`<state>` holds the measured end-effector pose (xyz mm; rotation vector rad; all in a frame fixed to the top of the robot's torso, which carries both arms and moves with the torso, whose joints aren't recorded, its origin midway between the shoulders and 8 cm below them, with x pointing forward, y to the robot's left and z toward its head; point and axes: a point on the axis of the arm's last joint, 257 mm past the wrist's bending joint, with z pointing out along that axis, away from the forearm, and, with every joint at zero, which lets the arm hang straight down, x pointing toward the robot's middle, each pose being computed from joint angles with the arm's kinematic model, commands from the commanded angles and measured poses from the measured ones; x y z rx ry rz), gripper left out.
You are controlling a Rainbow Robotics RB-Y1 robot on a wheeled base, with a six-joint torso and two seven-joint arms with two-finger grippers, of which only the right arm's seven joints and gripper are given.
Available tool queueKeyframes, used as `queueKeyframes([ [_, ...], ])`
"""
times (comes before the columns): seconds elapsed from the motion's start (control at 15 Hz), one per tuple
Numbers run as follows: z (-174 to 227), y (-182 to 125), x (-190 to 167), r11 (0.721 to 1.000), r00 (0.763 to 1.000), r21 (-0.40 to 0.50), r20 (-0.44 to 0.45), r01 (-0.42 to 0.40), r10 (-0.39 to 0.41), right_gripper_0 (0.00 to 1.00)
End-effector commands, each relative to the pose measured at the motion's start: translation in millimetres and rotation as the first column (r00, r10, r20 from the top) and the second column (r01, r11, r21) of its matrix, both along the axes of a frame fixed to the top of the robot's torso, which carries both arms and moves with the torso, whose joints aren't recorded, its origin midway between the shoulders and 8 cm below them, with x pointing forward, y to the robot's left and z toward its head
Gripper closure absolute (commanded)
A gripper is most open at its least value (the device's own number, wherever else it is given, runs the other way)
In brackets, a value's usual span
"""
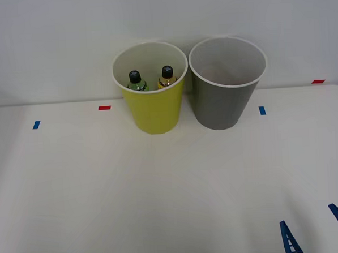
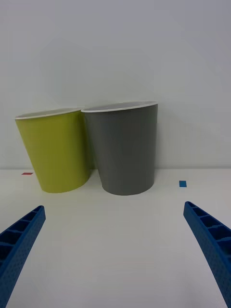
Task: Put cans in the gray bin, plastic bottles in the light green bin
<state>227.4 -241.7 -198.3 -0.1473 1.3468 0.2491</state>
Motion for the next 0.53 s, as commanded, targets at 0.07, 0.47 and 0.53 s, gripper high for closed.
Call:
queueKeyframes([
  [0.07, 0.0, 0.1, 0.0, 1.0, 1.0, 0.0, 0.0, 0.0, 0.0, 0.0],
  [0.47, 0.0, 0.1, 0.0, 1.0, 1.0, 0.0, 0.0, 0.0, 0.0, 0.0],
  [0.53, 0.0, 0.1, 0.0, 1.0, 1.0, 0.0, 0.0, 0.0, 0.0, 0.0],
])
